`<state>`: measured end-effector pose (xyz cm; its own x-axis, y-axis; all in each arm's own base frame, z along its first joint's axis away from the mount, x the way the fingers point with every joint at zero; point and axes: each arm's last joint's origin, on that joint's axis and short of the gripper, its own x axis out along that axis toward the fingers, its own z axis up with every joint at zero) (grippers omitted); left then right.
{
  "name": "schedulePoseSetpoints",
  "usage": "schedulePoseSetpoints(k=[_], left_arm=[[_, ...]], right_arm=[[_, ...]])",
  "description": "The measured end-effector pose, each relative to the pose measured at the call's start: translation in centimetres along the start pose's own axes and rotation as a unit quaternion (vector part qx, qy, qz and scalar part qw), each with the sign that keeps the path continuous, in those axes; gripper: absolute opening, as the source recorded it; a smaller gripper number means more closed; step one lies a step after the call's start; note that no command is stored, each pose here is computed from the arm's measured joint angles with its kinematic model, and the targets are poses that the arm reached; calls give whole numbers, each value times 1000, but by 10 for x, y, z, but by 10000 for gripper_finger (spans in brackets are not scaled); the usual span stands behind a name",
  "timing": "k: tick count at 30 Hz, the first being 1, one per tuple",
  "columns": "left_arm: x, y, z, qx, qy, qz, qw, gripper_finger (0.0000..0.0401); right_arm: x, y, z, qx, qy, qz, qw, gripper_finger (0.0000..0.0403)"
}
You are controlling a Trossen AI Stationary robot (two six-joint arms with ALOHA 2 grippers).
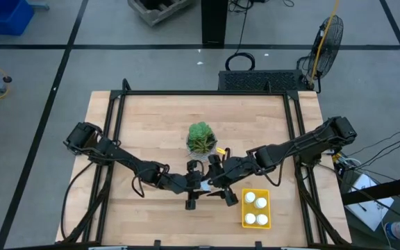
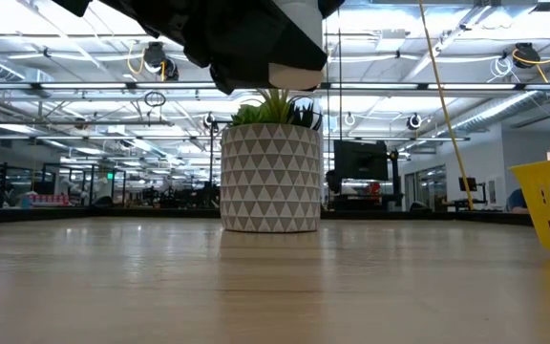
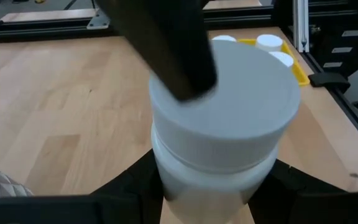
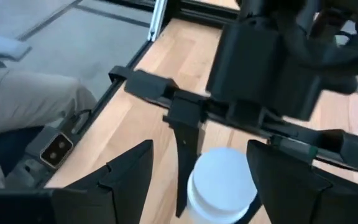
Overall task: Pick and place pill bottles into a basket
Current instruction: Put the white pill bottle into the bin
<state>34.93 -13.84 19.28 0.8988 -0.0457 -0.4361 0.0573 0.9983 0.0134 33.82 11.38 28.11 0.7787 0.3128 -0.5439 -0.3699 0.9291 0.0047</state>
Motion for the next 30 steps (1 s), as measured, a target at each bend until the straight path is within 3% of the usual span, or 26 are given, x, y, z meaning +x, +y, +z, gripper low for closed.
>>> schedulePoseSetpoints(k=[30], left_arm=[[-3,-9,-1,10,-1,-11,1000,180]], right_arm=[[19,-1,-7,-4,7,3,1000,254]])
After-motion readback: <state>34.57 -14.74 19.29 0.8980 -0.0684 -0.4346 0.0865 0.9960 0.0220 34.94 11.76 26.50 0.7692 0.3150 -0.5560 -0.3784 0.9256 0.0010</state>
